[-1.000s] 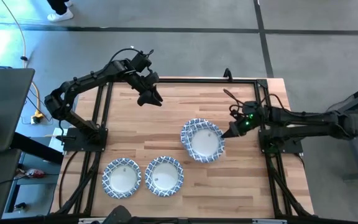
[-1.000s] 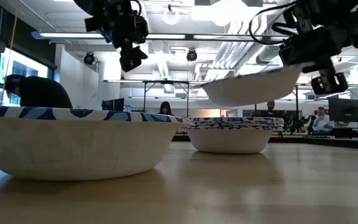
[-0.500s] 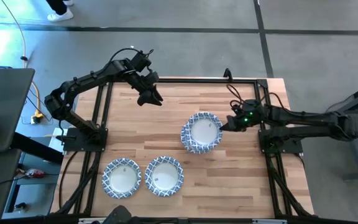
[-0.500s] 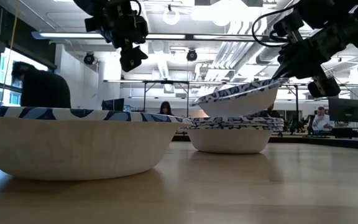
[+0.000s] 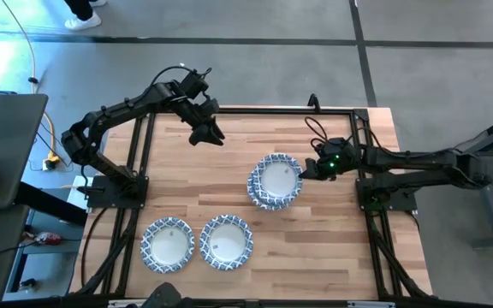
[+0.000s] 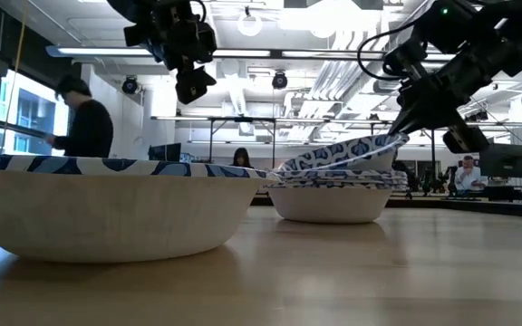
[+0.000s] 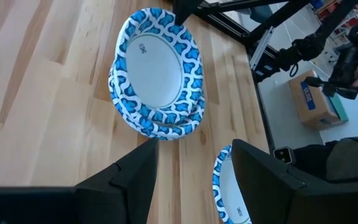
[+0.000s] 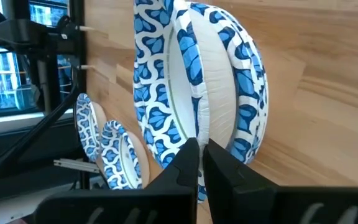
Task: Nest bowls inside each other
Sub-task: Stack the white patterned bowl on top of the other white patterned bowl
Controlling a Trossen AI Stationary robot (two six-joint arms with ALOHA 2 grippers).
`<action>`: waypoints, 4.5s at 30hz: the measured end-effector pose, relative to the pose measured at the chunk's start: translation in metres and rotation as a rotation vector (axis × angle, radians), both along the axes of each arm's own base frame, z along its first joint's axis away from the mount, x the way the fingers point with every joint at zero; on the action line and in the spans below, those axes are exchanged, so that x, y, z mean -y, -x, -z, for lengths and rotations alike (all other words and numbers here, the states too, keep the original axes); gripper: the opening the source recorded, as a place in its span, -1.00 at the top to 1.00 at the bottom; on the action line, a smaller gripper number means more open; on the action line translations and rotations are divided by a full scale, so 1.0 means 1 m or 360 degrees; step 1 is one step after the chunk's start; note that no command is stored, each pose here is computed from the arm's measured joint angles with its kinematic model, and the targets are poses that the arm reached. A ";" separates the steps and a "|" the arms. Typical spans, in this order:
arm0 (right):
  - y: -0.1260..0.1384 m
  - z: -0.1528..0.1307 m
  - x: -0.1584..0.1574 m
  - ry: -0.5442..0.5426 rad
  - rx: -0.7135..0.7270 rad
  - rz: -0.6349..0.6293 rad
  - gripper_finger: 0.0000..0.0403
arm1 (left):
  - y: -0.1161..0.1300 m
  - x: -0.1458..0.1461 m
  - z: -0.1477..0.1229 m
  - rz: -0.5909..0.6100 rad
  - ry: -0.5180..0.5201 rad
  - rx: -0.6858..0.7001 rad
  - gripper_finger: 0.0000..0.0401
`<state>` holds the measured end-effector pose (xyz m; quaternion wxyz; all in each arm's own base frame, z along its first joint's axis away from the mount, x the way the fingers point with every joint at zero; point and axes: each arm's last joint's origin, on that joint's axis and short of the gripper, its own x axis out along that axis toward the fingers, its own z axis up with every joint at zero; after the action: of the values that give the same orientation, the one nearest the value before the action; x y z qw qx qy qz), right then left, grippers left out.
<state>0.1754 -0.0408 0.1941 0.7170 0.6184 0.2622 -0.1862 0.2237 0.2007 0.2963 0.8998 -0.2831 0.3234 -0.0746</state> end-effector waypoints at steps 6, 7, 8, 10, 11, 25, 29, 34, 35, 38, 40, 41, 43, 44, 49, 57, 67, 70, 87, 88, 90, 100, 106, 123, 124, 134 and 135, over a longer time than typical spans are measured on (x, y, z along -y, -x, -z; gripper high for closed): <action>-0.005 0.006 0.001 -0.0032 -0.0047 0.0016 1.00 | -0.001 -0.001 0.000 0.0001 -0.0013 0.0012 0.04; -0.006 0.006 0.002 -0.0030 -0.0042 0.0016 1.00 | -0.001 -0.001 0.000 0.0002 -0.0015 0.0013 0.04; -0.007 0.007 0.002 -0.0031 -0.0037 0.0017 1.00 | -0.001 -0.001 0.000 0.0005 -0.0018 0.0014 0.04; -0.009 0.007 0.002 -0.0036 -0.0019 0.0021 1.00 | -0.001 -0.001 0.000 0.0006 -0.0021 0.0015 0.04; -0.010 0.006 0.003 -0.0036 -0.0001 0.0015 1.00 | -0.001 -0.001 0.000 0.0006 -0.0021 0.0015 0.04; -0.014 0.007 0.003 -0.0085 0.0028 0.0006 0.78 | -0.001 0.000 -0.001 0.0008 -0.0013 0.0018 0.04; -0.014 0.007 0.003 -0.0078 0.0026 0.0017 0.58 | -0.001 0.000 -0.001 0.0006 -0.0004 0.0018 0.04; -0.014 0.007 0.003 -0.0069 0.0025 0.0026 0.45 | -0.001 0.000 -0.001 0.0004 0.0000 0.0016 0.04; -0.014 0.008 0.004 -0.0066 0.0023 0.0026 0.43 | -0.001 0.000 -0.001 0.0004 0.0000 0.0016 0.04; -0.014 0.008 0.004 -0.0057 0.0022 0.0032 0.40 | -0.001 0.000 -0.001 0.0004 0.0000 0.0016 0.04; -0.014 0.008 0.004 -0.0047 0.0021 0.0043 0.40 | -0.001 0.000 -0.001 0.0004 -0.0001 0.0017 0.04; -0.014 0.008 0.004 -0.0045 0.0020 0.0045 0.40 | -0.001 0.000 -0.001 0.0005 -0.0002 0.0017 0.04; -0.015 0.008 0.003 -0.0037 0.0017 0.0045 0.39 | -0.001 0.000 -0.001 0.0005 -0.0003 0.0017 0.04; -0.015 0.008 0.002 -0.0033 0.0016 0.0042 0.39 | -0.001 0.000 -0.001 0.0006 -0.0003 0.0017 0.04; -0.016 0.010 -0.001 -0.0042 -0.0003 0.0020 0.39 | -0.001 -0.001 -0.001 0.0005 -0.0007 0.0021 0.04; -0.029 0.014 -0.003 -0.0045 -0.0077 -0.0040 0.39 | -0.001 -0.001 -0.001 0.0003 -0.0004 0.0020 0.04; -0.039 -0.005 0.002 0.0158 -0.0402 -0.0353 0.39 | -0.001 -0.001 -0.001 -0.0004 0.0007 0.0015 0.04; -0.041 -0.019 0.006 0.0327 -0.0419 -0.0439 0.39 | -0.001 -0.001 -0.001 -0.0003 0.0006 0.0016 0.04; -0.055 -0.060 0.000 0.1031 -0.0180 -0.1040 0.39 | -0.007 0.018 0.003 0.0092 0.0097 -0.0097 0.04; -0.056 -0.060 -0.003 0.1053 -0.0161 -0.1091 0.39 | -0.008 0.021 0.004 0.0109 0.0101 -0.0126 0.04; -0.057 -0.060 -0.008 0.1113 -0.0129 -0.1196 0.39 | -0.009 0.028 0.006 0.0132 0.0099 -0.0196 0.04; -0.070 -0.071 -0.023 0.1171 0.0190 -0.1247 0.39 | -0.021 0.054 0.010 0.0237 0.0085 -0.0357 0.04; -0.079 -0.084 -0.023 0.1192 0.0465 -0.1193 0.39 | -0.025 0.063 0.010 0.0258 0.0116 -0.0391 0.04; -0.080 -0.087 -0.024 0.1248 0.0544 -0.1220 0.39 | -0.049 0.118 0.018 0.0384 -0.0033 -0.0687 0.04; -0.080 -0.087 -0.024 0.1254 0.0541 -0.1216 0.39 | -0.051 0.120 0.021 0.0397 -0.0030 -0.0705 0.04; -0.081 -0.089 -0.024 0.1273 0.0572 -0.1202 0.39 | -0.071 0.139 0.075 0.0533 0.0083 -0.0910 0.04; -0.081 -0.089 -0.024 0.1271 0.0575 -0.1205 0.39 | -0.073 0.139 0.082 0.0532 0.0097 -0.0920 0.04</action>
<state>0.2563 -0.0171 0.2833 0.9449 0.1849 0.2481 0.1073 0.2963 0.0612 0.2146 0.7372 -0.2624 0.6049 -0.1476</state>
